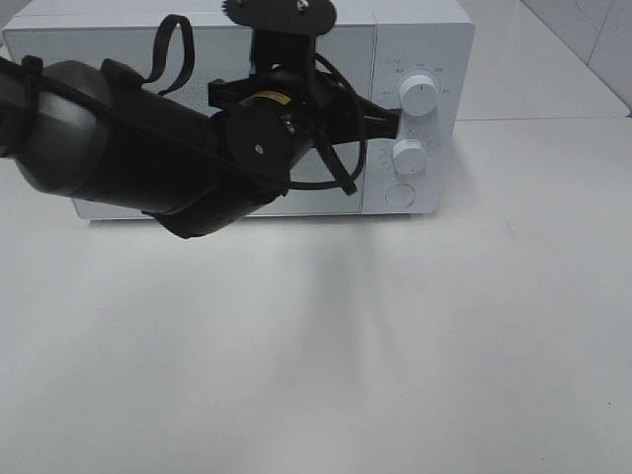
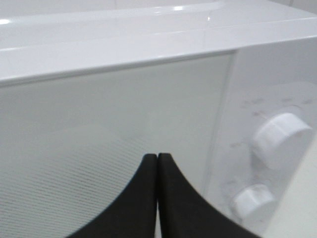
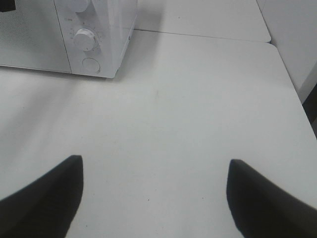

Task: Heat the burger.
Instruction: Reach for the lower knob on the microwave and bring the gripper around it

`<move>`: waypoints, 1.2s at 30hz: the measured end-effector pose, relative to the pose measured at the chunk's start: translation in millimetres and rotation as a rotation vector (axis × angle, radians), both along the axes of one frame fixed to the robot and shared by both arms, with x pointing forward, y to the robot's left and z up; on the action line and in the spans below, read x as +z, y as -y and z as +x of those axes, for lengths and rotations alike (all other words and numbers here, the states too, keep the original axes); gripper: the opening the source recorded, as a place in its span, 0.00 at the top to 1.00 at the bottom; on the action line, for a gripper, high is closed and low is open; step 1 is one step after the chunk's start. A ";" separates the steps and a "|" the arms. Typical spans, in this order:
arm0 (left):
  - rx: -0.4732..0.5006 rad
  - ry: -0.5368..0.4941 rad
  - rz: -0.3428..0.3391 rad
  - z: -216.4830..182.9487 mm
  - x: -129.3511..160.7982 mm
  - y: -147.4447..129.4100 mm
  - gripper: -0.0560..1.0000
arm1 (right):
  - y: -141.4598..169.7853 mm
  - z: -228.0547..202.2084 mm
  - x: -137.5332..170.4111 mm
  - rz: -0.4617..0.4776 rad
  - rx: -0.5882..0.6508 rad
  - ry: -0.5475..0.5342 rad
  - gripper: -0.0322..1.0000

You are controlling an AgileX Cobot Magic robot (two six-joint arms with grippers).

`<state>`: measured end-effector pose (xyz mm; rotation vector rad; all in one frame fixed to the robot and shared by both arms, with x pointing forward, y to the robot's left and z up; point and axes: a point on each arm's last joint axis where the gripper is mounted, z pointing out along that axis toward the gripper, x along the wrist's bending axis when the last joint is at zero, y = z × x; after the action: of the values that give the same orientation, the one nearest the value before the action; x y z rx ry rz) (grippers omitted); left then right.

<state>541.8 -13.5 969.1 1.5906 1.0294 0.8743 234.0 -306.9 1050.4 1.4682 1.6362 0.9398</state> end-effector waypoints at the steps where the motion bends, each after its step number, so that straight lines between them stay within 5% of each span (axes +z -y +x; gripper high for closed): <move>1: -0.063 -0.025 0.039 -10.1 -1.0 9.3 0.94 | 0.0 0.0 0.0 0.000 0.000 0.000 0.24; 3: -0.104 -0.052 0.058 -15.3 -3.6 14.1 0.87 | 0.0 0.0 0.0 0.000 0.000 0.000 0.24; 5: -0.248 -0.194 0.103 -31.2 -16.0 26.2 0.67 | 0.0 0.0 0.0 0.000 0.000 0.000 0.24; 6: -0.248 -0.194 0.103 -31.2 -16.0 26.2 0.67 | 0.0 0.0 0.0 0.000 0.000 0.000 0.24; 8: -0.356 -0.345 0.117 -43.3 -26.5 31.4 0.41 | 0.0 0.0 0.0 0.000 0.000 0.000 0.24; 9: -0.356 -0.345 0.117 -43.3 -26.5 31.4 0.41 | 0.0 0.0 0.0 0.000 0.000 0.000 0.24; 11: -0.446 -0.473 0.125 -51.5 -32.4 31.5 0.24 | 0.0 0.0 0.0 0.000 0.000 0.000 0.24; 15: -0.496 -0.579 0.105 -53.7 -30.6 26.5 0.19 | 0.0 0.0 0.0 0.000 0.000 0.000 0.24; 23: -0.428 -0.700 -0.005 -27.1 4.4 -16.1 0.18 | 0.0 0.0 0.0 0.000 0.000 0.000 0.24; 28: -0.353 -0.799 0.057 -22.7 19.2 -46.5 0.18 | 0.0 0.0 0.0 0.000 0.000 0.000 0.24; 36: -0.165 -0.918 0.316 -35.1 44.5 -94.9 0.18 | 0.0 0.0 0.0 0.000 0.000 0.000 0.24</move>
<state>506.7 81.4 1013.7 2.3963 1.3819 0.1511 234.0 -306.9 1050.4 1.4682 1.6362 0.9398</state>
